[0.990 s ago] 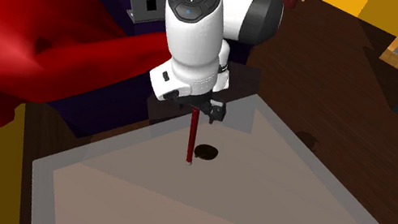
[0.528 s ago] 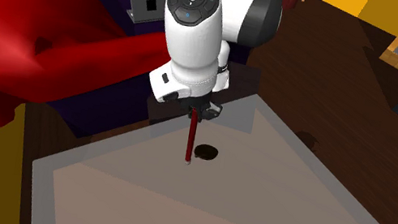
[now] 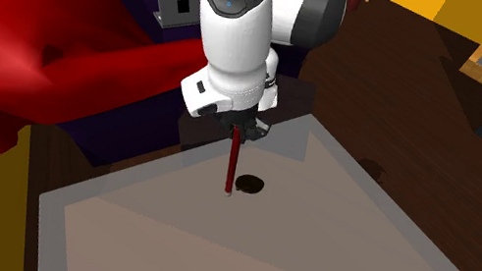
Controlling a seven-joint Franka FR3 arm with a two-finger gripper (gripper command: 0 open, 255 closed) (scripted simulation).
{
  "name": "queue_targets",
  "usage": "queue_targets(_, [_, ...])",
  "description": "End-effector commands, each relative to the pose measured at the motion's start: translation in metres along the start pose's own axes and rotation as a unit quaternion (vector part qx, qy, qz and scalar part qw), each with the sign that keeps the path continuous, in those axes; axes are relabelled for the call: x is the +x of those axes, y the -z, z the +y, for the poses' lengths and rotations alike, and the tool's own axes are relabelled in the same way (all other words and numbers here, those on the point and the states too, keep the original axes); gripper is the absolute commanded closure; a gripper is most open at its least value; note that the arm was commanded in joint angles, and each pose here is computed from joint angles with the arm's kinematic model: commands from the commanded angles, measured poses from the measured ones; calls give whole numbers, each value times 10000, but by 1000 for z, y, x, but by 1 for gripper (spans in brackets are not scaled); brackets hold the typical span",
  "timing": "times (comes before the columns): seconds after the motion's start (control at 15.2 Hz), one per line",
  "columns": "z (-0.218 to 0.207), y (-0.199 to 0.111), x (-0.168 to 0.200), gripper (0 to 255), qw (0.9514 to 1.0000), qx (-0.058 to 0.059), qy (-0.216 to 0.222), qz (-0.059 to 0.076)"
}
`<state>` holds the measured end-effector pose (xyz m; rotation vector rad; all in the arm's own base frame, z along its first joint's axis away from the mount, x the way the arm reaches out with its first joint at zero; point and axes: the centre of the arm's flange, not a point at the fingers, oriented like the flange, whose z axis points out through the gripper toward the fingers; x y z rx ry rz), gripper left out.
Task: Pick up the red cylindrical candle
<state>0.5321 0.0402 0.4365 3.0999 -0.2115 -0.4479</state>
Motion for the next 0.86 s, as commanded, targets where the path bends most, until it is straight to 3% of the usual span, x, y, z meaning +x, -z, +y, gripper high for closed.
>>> queue_targets(0.0, [1,11,-3,255,10000,0,0,-1])
queue_targets(0.79, [2,63,-18,255,10000,0,0,-1])
